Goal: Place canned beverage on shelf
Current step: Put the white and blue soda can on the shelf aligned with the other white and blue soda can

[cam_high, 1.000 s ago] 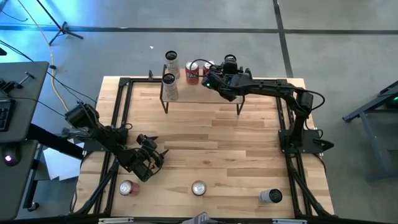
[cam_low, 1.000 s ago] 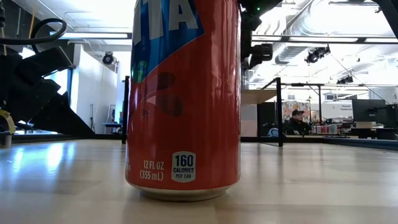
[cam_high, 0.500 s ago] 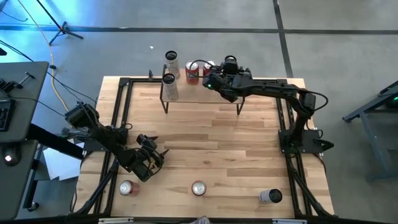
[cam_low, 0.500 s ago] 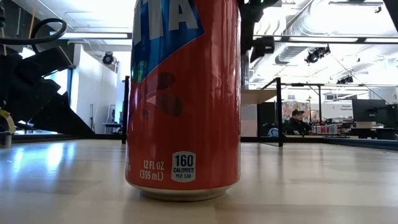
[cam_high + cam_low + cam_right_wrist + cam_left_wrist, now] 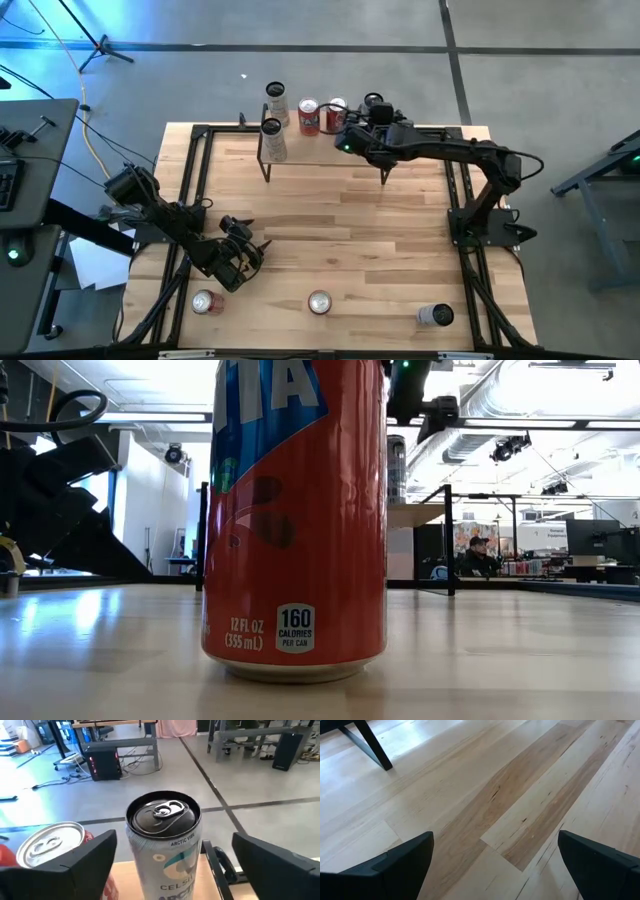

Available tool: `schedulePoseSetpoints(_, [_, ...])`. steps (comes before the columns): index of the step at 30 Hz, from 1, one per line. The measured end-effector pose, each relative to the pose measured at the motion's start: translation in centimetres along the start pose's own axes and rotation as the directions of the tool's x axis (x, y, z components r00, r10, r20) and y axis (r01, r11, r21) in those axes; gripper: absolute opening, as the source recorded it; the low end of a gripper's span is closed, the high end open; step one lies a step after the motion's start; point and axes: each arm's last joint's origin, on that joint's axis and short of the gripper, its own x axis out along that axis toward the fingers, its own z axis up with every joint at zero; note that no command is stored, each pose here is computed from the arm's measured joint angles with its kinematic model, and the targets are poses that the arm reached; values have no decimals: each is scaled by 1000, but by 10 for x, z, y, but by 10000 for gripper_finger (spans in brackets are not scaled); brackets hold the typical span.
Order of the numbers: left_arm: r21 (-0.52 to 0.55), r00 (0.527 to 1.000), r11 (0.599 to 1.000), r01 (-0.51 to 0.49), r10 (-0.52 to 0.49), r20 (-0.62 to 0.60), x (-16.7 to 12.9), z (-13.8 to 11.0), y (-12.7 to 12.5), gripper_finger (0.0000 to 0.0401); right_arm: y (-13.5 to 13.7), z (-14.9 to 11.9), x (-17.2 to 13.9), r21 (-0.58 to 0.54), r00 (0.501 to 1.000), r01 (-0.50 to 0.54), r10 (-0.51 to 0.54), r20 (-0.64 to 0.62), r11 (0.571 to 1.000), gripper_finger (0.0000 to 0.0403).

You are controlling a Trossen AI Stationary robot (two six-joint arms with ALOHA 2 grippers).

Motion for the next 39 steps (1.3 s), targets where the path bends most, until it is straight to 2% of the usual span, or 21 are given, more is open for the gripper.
schedulePoseSetpoints(6, [-7,1000,1000,4,-4,-5,0,0,0,400,1,-1,4,5,997,-32,32,-76,999,394])
schedulePoseSetpoints(15, [-7,1000,1000,4,-4,-5,0,0,0,400,0,-4,-2,-47,996,-38,34,-81,998,400])
schedulePoseSetpoints(22, [-8,1000,1000,5,-6,-14,0,0,-1,400,-14,-17,-25,-29,995,-2,-1,-104,1000,400])
schedulePoseSetpoints(26, [-8,999,1000,10,-11,-39,0,-1,-1,400,-26,-25,-50,-30,973,-16,8,-232,999,400])
schedulePoseSetpoints(31, [-5,993,1000,27,-28,-111,0,-3,-1,400,-50,-27,-88,-4,904,-6,3,-428,1000,400])
schedulePoseSetpoints(33, [-10,991,999,34,-35,-131,0,-4,-2,400,-62,-24,-103,-18,856,-7,-3,-518,1000,400])
schedulePoseSetpoints(35, [-12,989,999,38,-39,-144,0,-4,-2,400,-70,-22,-117,-43,756,-55,13,-655,998,400])
schedulePoseSetpoints(39, [-19,988,999,42,-44,-145,0,-4,-3,400,-86,-20,-143,-62,507,-116,5,-862,991,400])
